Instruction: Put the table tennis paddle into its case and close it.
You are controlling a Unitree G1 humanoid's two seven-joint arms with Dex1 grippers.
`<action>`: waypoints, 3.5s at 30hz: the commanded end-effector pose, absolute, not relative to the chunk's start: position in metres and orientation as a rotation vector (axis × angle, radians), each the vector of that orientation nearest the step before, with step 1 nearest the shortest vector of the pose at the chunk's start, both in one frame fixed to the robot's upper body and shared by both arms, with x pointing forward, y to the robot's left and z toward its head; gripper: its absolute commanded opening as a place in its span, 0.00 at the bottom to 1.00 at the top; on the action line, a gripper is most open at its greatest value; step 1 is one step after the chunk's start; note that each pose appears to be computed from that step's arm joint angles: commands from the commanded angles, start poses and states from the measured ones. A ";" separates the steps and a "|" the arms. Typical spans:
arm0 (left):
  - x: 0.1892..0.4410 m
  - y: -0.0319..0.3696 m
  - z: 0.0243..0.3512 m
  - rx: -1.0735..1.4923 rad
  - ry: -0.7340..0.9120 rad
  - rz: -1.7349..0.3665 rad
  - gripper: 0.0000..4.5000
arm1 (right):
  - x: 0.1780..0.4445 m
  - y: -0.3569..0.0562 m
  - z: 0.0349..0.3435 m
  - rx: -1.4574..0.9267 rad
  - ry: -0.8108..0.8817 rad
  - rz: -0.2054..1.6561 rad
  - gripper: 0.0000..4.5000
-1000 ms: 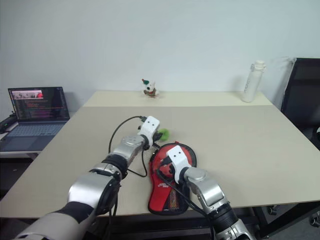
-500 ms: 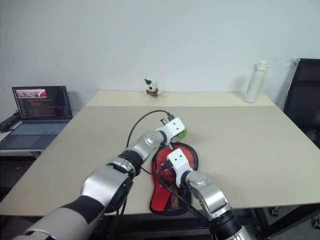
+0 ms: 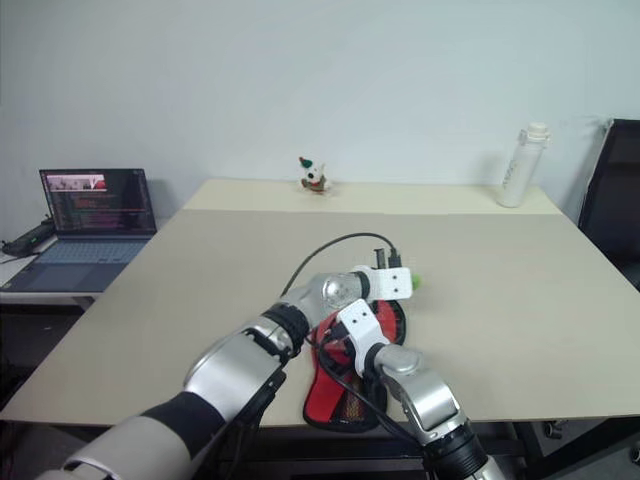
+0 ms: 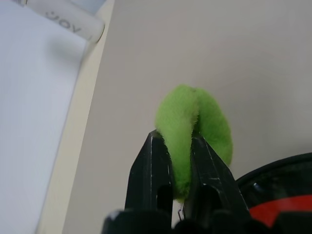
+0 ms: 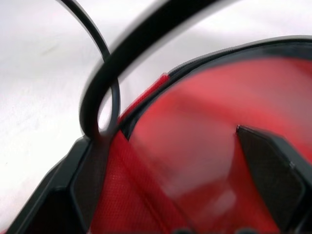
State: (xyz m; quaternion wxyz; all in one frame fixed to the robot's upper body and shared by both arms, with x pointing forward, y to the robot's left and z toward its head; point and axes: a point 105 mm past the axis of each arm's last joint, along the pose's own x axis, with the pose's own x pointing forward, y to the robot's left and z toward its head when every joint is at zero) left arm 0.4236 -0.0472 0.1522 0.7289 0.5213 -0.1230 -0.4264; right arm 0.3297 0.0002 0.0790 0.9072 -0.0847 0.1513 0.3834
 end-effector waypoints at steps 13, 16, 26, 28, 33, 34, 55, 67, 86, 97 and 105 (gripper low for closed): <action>0.400 -0.090 0.186 1.092 -0.421 -1.081 0.28 | 0.318 -0.005 0.026 -0.178 0.547 0.794 1.00; 0.411 -0.074 0.182 1.081 -0.345 -1.034 0.50 | 0.321 -0.004 0.030 -0.168 0.532 0.795 1.00; 0.446 -0.007 0.210 0.815 -0.251 -0.840 0.50 | 0.322 0.006 0.062 -0.084 0.435 0.868 1.00; 0.448 0.011 0.210 0.724 -0.224 -0.847 0.50 | 0.321 0.004 0.076 -0.053 0.400 0.892 1.00; 0.443 0.052 0.198 0.441 -0.156 -0.937 0.50 | 0.306 -0.009 0.116 0.003 0.313 0.983 1.00; 0.440 0.059 0.195 0.403 -0.148 -0.959 0.50 | 0.302 -0.012 0.122 0.006 0.301 0.999 1.00; 0.399 0.052 0.107 0.445 0.155 -1.239 0.50 | 0.341 -0.141 0.163 -0.464 0.196 0.809 1.00; 0.397 0.050 0.102 0.366 0.165 -1.241 0.50 | 0.360 -0.133 0.141 -0.478 0.137 0.695 1.00; 0.398 0.055 0.104 0.366 0.170 -1.242 0.50 | 0.422 -0.138 0.127 -0.821 0.081 0.645 1.00; 0.398 0.054 0.105 0.370 0.169 -1.246 0.51 | 0.434 -0.116 0.122 -0.885 0.046 0.666 0.96; 0.398 0.049 0.105 0.368 0.170 -1.253 0.51 | 0.435 -0.114 0.122 -0.868 0.042 0.667 0.38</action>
